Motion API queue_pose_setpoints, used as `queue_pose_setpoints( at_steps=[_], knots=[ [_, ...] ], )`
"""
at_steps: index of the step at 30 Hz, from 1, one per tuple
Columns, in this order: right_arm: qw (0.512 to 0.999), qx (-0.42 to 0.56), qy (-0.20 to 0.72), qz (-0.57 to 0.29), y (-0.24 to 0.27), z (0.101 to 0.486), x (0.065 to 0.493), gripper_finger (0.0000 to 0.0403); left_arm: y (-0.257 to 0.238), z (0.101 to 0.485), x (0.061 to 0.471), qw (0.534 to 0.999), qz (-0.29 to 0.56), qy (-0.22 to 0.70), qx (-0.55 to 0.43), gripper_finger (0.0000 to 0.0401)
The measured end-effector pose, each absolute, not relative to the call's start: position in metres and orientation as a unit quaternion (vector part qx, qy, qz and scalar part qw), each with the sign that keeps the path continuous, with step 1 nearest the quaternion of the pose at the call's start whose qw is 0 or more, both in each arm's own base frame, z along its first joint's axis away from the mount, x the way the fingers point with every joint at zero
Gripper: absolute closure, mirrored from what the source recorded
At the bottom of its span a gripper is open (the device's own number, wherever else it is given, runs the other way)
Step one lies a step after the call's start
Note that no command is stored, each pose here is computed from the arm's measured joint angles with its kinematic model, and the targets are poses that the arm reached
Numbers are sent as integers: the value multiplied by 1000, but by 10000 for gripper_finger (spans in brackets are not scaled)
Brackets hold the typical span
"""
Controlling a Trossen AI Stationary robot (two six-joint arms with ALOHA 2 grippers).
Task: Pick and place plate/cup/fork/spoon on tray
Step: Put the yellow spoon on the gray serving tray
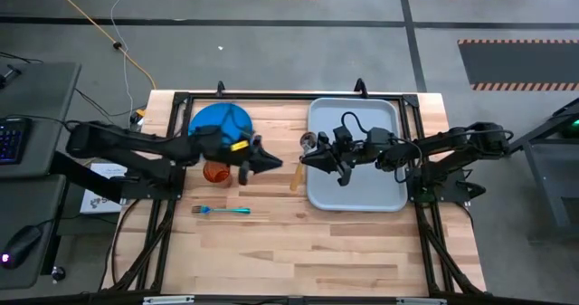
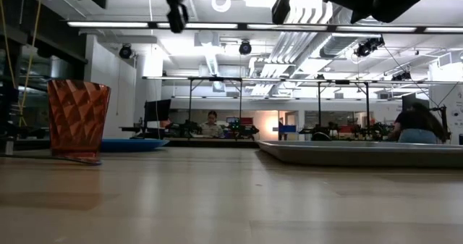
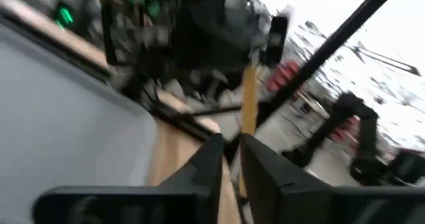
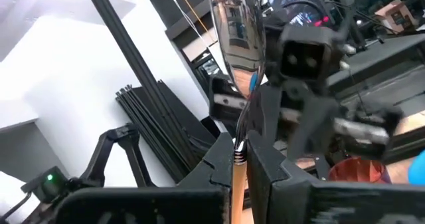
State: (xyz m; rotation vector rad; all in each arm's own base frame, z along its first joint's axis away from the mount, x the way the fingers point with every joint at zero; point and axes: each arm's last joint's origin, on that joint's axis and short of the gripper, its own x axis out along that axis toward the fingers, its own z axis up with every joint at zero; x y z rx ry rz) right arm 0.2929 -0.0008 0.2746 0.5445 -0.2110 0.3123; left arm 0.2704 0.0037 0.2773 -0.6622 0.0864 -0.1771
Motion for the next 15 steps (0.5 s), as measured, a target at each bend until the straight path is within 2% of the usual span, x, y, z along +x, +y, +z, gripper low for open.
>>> queue_pose_setpoints(
  at_steps=[5,10,15],
  knots=[
    [945,267,-103,155,0,275,293,403,8,273,288,916,-116,67,-377,273],
    [949,256,-107,148,-1,275,293,403,9,276,292,910,-127,42,-393,195],
    [955,248,-120,109,-6,275,293,403,7,275,292,906,-126,49,-402,148]
  ],
)
